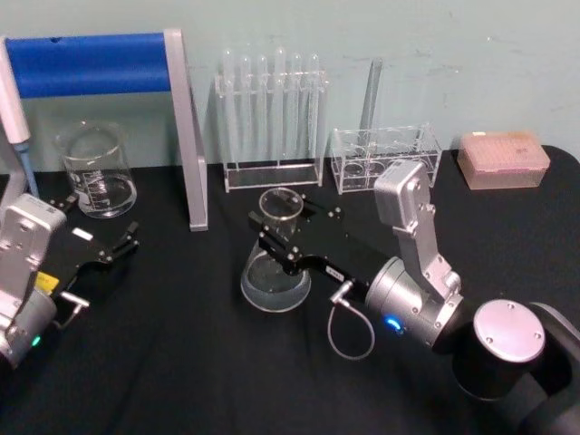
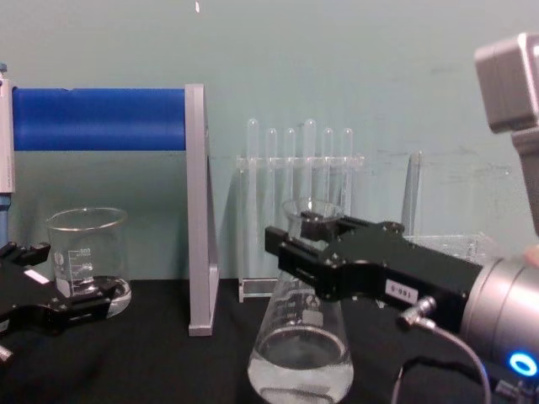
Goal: Grasp the erlenmeyer flask with one hand, shake it three times, then place it back.
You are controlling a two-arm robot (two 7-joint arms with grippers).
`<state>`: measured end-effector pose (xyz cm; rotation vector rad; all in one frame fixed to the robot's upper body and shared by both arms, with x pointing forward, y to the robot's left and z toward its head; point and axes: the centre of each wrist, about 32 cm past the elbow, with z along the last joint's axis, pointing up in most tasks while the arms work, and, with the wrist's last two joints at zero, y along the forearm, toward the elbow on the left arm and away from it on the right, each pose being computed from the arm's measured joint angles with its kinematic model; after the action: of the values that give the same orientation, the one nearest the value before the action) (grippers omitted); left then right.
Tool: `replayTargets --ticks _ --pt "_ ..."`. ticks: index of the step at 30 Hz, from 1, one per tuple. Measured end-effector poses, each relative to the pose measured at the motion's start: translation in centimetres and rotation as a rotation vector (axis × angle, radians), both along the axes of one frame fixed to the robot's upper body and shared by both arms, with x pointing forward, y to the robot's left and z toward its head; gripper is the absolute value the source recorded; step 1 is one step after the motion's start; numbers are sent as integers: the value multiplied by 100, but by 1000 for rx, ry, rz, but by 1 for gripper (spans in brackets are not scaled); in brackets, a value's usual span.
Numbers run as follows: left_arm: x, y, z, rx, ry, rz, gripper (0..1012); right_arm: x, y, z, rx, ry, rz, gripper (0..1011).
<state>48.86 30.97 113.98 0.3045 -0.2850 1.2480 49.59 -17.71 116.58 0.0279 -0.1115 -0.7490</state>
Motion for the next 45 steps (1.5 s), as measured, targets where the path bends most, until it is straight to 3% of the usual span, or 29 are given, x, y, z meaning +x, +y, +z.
replayTargets --ticks 19,45 --pt "0 0 0 0 0 0 1001 -10 31 -234 -21 24 31 449" --pt "0 0 0 0 0 0 1001 -31 40 -326 -38 50 38 449"
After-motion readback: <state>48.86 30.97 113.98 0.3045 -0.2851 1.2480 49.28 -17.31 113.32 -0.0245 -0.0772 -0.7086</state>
